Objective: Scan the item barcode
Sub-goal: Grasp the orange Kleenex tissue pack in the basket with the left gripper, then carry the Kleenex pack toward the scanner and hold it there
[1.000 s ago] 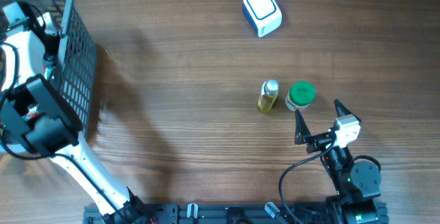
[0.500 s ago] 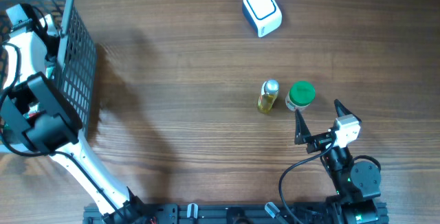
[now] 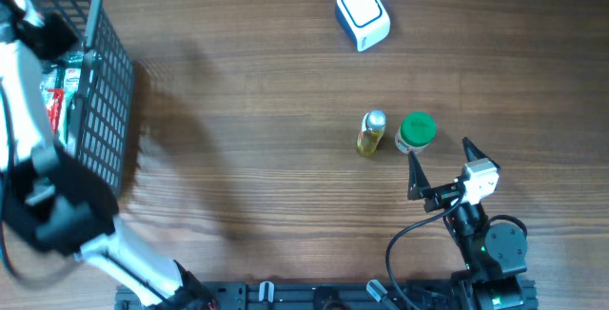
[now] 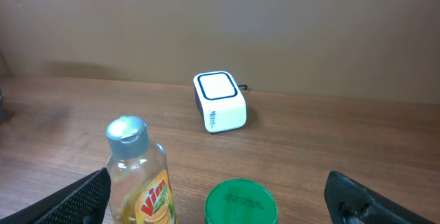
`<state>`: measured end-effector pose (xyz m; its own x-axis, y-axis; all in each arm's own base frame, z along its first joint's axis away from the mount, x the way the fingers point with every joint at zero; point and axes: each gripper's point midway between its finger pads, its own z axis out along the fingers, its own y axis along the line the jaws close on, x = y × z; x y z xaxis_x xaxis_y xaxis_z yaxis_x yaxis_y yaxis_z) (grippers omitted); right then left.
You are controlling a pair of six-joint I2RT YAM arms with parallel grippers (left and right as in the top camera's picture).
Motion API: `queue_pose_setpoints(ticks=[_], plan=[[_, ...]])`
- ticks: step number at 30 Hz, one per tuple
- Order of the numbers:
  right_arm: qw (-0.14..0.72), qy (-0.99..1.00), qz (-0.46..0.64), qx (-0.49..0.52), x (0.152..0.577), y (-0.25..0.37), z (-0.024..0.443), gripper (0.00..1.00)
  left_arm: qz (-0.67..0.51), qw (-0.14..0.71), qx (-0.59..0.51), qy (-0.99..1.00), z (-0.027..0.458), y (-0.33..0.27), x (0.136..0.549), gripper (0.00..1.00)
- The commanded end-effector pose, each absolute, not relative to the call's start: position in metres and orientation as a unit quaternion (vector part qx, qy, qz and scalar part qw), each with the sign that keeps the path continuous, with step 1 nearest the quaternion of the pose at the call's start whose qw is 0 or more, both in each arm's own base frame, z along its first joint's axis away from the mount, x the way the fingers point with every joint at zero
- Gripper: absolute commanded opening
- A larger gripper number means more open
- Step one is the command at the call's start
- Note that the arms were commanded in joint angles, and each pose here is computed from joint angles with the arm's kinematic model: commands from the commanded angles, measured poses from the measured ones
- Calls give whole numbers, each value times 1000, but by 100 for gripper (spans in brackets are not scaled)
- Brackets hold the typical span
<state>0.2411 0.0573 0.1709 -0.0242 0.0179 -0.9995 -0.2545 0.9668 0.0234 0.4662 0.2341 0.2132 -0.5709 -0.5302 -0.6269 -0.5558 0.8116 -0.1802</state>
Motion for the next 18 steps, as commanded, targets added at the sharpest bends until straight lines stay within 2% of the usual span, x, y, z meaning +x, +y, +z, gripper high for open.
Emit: queue_pose_setpoints(ticks=[1,4,8,11,18], plan=[[693,711,94,-75,242,54,170,100,18,430,-353,831,308,224,435,4],[693,711,94,-75,242,54,170,100,-37,430,-355,829,335,188,409,4],[693,711,94,-75,242,54,170,100,-135,369,-310,865,339,111,376,4],[693,711,94,-75,242,54,170,100,-162,308,-253,903,326,53,358,5],[693,711,94,-75,242,54,170,100,-156,229,-130,952,286,-43,347,6]])
